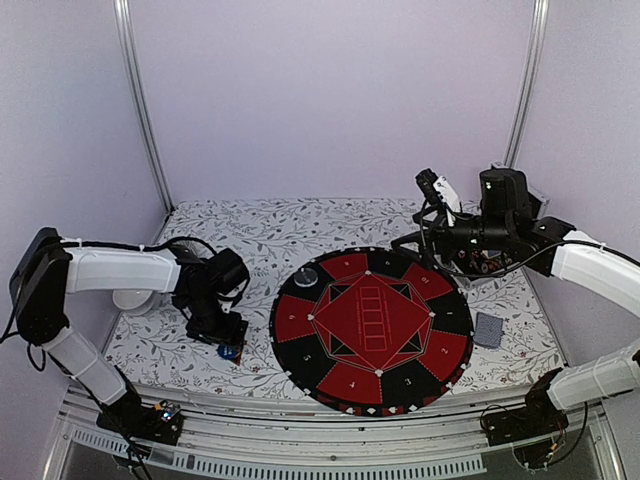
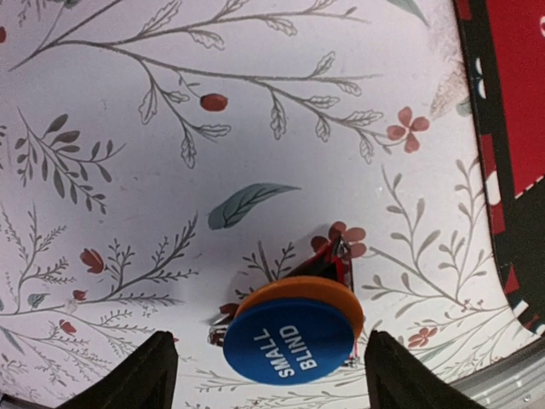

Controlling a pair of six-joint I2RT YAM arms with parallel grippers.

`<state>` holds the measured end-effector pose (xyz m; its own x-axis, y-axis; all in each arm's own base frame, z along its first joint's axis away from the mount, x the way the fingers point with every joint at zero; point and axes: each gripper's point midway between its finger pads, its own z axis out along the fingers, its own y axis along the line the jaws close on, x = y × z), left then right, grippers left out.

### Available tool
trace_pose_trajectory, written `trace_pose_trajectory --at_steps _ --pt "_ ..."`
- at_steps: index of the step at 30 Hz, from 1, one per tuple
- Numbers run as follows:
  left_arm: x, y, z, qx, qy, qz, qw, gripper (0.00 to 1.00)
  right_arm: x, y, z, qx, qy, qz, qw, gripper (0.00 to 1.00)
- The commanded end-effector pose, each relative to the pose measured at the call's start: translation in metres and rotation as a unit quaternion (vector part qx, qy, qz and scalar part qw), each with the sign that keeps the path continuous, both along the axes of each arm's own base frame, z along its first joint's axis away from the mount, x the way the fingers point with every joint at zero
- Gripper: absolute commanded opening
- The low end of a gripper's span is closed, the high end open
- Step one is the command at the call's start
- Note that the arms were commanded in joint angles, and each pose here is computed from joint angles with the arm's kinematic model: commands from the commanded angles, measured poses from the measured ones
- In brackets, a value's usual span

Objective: Distribute texas hold em gaming equipment
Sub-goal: Pick up the small blind button from the center of the board.

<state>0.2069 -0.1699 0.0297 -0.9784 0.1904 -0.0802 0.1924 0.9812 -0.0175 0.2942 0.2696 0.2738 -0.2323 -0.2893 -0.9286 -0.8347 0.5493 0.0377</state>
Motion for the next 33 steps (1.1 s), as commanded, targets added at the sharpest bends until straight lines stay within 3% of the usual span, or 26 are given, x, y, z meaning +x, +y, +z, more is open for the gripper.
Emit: trace_pose_trajectory --at_steps 1,8,22,33 --pt "0.003 -0.006 -0.007 -0.017 -0.002 -0.002 1.0 0.75 0.0 -0.005 0.005 0.003 -0.014 -0.008 1.0 0.99" --pt "-0.004 0.001 -0.013 -0.012 0.005 0.0 1.0 0.63 0.001 -0.004 0.005 0.004 -0.013 -0.008 1.0 0.99" --pt "-0.006 -0.001 -0.007 -0.029 0.001 -0.002 1.0 0.48 0.003 -0.004 0.006 0.004 -0.012 -0.009 1.0 0.99" --pt "-0.002 0.0 0.003 -0.024 -0.008 -0.007 1.0 0.46 0.003 -0.002 0.009 0.008 -0.011 -0.006 1.0 0.99"
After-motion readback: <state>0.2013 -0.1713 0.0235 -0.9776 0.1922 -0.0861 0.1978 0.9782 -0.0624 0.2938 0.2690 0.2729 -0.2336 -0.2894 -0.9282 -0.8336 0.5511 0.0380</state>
